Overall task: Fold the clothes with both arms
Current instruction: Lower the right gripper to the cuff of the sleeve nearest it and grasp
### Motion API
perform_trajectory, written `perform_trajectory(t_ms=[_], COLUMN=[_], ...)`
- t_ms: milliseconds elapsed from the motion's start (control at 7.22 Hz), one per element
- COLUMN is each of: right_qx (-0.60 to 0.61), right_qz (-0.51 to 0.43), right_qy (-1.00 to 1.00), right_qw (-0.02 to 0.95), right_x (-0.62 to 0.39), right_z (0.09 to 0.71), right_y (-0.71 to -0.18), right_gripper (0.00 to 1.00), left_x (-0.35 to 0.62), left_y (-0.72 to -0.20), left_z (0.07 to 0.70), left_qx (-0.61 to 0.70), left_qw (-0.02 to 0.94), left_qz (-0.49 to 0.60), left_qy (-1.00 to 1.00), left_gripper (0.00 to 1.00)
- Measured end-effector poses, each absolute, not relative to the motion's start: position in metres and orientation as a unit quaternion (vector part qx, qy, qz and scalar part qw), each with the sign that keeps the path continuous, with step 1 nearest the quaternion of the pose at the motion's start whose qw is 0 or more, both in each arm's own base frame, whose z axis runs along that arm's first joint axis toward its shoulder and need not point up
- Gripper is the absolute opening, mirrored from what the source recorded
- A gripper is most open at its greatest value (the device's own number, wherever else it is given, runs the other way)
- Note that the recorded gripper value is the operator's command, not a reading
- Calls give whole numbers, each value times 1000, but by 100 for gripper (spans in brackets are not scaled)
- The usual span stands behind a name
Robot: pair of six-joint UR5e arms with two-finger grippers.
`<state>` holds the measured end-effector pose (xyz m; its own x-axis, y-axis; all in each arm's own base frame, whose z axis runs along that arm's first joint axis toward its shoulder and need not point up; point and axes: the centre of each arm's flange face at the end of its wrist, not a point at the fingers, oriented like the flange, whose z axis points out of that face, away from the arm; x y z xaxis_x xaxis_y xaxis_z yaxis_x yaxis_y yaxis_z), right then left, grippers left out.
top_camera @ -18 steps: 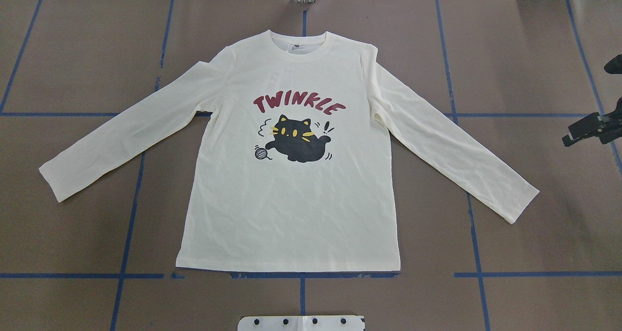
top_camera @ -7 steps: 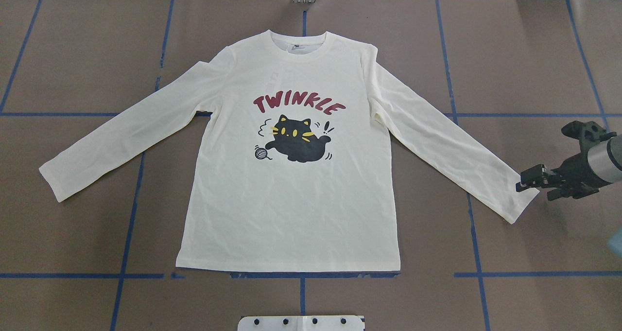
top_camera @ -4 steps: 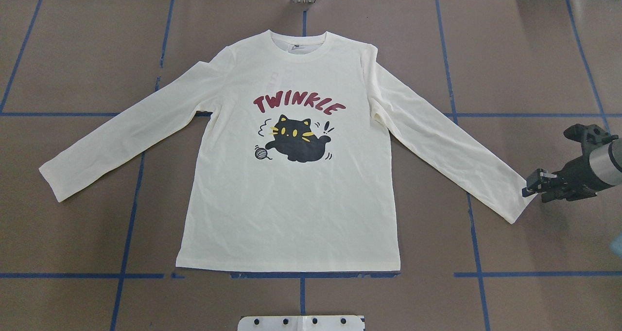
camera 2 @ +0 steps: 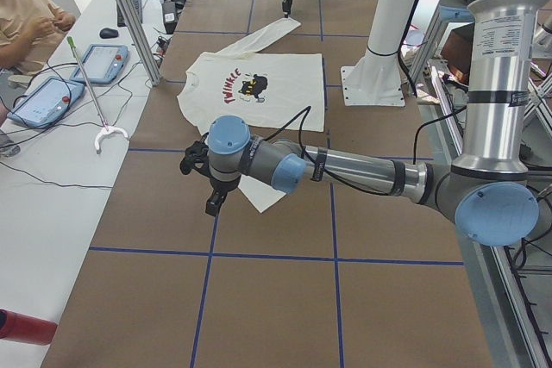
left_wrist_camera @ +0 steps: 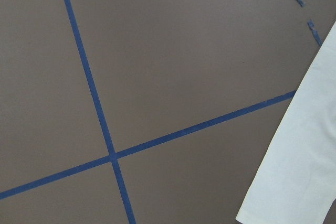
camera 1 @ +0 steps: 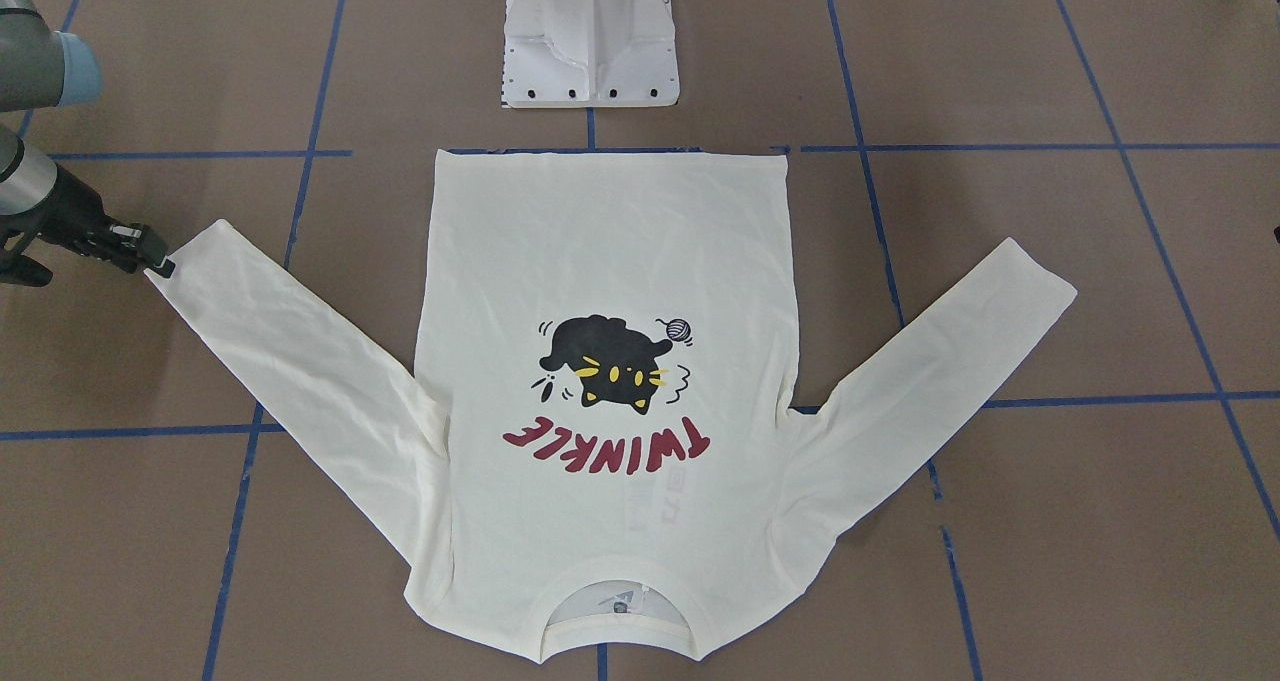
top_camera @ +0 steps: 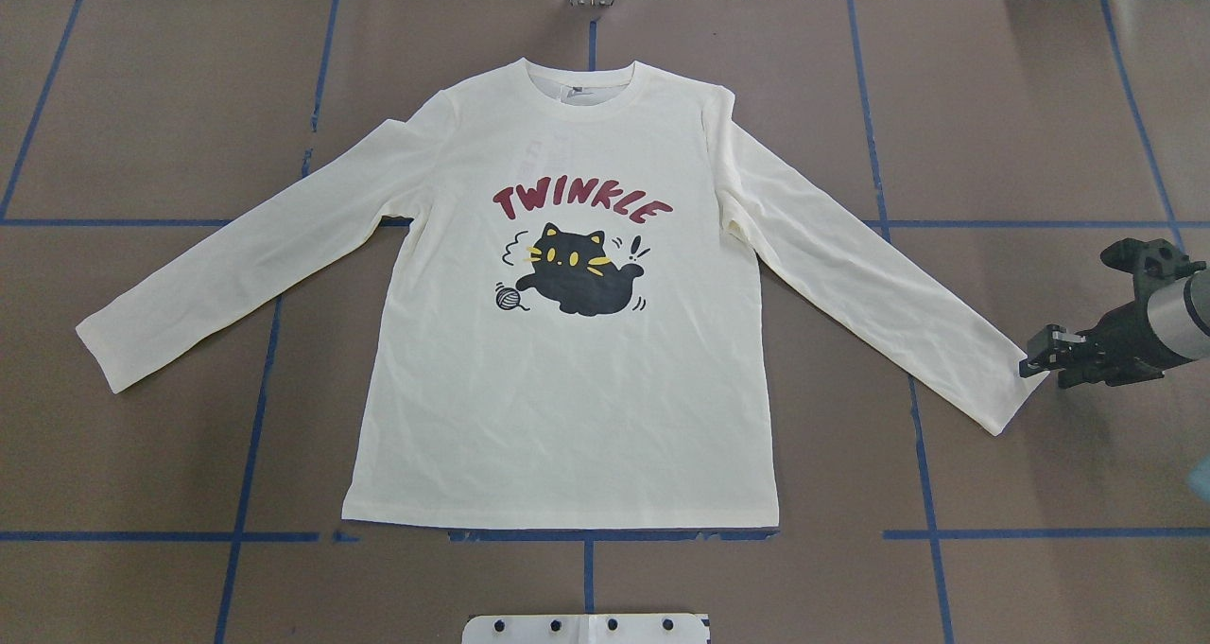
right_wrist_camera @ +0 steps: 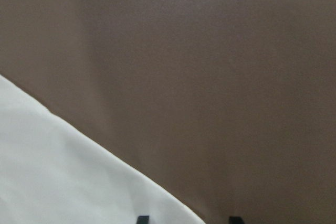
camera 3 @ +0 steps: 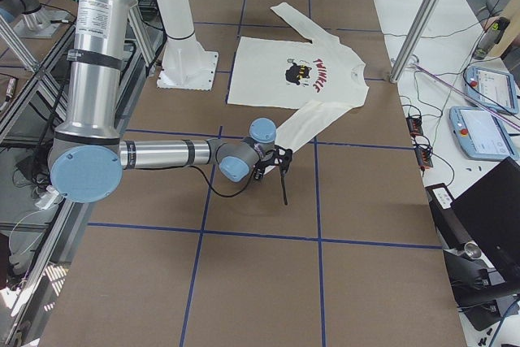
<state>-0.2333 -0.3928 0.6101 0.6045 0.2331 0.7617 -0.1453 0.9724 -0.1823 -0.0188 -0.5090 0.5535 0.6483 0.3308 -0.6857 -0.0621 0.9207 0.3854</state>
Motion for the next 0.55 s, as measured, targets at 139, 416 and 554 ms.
perform_trajectory(t_ms=[139,416,554], right_qx=[-49,-48,-49], right_qz=[107,107,107], right_qy=[-431,-431,-431], right_qw=[895,895,895], right_x=[-233,-234,-235], right_z=[610,610,610], right_y=[-394,-394,-395], right_gripper=[36,0,0], left_x=[-19,-19,-19], left_y=[-509,-509,-509], left_z=[554,555,555], left_qx=[166,166,166], left_qw=[893,894,894], left_qz=[110,110,110], left_qy=[404,402,402], left_gripper=[100,100,100])
